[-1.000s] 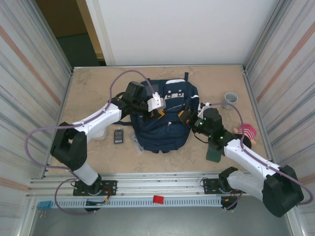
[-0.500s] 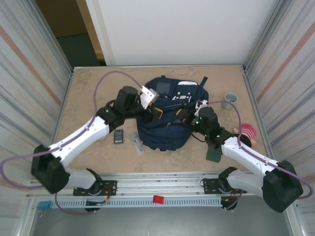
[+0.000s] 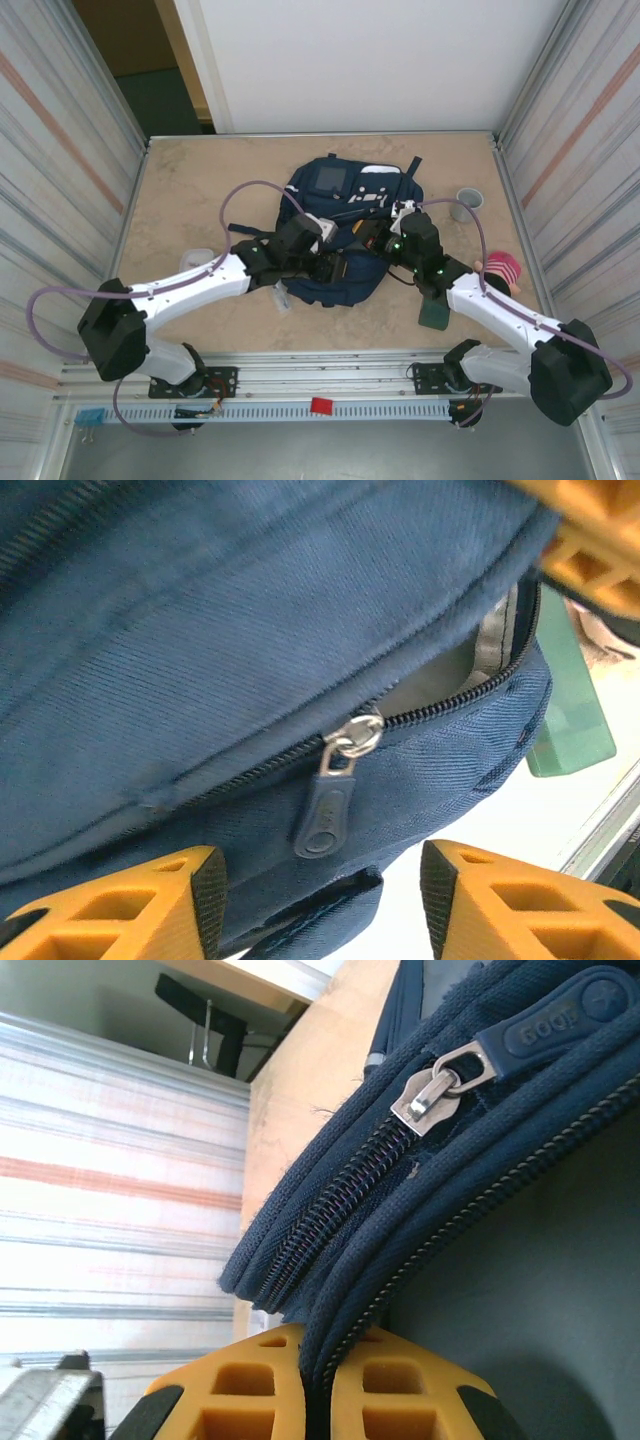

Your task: Pack the student bag

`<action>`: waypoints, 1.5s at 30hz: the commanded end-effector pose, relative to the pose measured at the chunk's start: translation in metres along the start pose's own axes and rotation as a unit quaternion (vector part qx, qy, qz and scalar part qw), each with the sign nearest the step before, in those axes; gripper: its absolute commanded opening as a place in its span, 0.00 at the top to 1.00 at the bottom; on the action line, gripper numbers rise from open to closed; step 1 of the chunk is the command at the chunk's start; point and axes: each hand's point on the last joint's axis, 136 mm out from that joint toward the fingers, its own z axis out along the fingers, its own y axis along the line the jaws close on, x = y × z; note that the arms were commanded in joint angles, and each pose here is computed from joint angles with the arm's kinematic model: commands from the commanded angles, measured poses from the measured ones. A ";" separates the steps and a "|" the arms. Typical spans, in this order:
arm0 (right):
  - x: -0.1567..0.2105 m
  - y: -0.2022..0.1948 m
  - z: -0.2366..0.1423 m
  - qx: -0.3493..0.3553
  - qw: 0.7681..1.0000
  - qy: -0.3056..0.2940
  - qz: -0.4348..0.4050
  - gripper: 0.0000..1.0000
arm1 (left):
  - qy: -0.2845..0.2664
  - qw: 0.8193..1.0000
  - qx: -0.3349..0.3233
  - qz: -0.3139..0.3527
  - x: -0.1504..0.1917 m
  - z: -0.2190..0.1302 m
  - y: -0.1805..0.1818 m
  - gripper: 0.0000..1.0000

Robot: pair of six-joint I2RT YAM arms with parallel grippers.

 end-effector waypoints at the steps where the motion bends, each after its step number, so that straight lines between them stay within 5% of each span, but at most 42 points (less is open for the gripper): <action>1: -0.003 0.037 0.000 -0.055 0.998 0.008 -0.024 1.00 | -0.023 1.000 0.000 -0.016 -0.014 -0.002 -0.010 0.46; 11: 0.000 0.043 -0.001 -0.064 0.997 0.015 -0.027 1.00 | -0.063 0.996 -0.062 -0.017 -0.028 0.005 0.010 0.58; 20: 0.000 0.041 -0.003 -0.059 0.997 0.023 -0.037 1.00 | -0.047 0.996 -0.072 -0.006 -0.019 0.010 0.015 0.99; 33: -0.030 0.031 -0.022 -0.057 0.998 0.023 -0.030 1.00 | -0.040 0.989 -0.140 -0.006 0.012 -0.015 0.080 1.00; 39: -0.041 0.018 -0.026 -0.049 0.999 0.019 -0.010 1.00 | -0.060 0.994 -0.084 0.026 0.001 -0.018 0.070 1.00; 45: -0.010 0.003 -0.017 -0.050 0.997 -0.001 0.051 0.54 | -0.083 0.995 0.031 0.036 -0.014 -0.014 0.025 1.00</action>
